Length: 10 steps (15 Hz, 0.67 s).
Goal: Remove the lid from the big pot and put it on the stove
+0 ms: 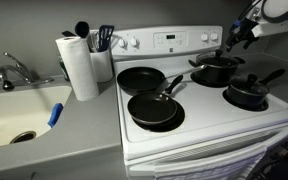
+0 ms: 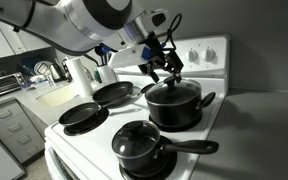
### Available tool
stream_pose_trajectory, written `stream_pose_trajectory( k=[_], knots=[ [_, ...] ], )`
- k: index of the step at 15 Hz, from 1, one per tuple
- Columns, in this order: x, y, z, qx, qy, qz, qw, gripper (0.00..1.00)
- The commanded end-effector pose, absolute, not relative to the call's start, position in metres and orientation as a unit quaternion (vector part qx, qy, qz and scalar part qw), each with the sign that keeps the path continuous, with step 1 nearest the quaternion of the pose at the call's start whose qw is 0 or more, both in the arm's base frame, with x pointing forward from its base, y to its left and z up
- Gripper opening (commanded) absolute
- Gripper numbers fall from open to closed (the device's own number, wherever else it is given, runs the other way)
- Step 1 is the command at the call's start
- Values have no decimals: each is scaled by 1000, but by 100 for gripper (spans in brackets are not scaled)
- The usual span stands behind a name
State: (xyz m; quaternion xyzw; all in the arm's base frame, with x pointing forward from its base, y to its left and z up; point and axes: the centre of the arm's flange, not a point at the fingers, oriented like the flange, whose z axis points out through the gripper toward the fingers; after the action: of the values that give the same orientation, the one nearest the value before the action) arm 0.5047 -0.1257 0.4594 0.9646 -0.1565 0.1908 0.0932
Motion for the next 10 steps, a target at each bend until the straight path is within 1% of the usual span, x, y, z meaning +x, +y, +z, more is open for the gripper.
stream_pose_trajectory(
  k=[1,4,7,10],
  knots=[
    [503,-127,452,963,-159,199,84,100],
    [505,-127,450,961,-163,216,55,100],
    [513,-134,453,954,-185,234,5,100],
    [522,-149,454,953,-200,225,-29,100]
  ],
)
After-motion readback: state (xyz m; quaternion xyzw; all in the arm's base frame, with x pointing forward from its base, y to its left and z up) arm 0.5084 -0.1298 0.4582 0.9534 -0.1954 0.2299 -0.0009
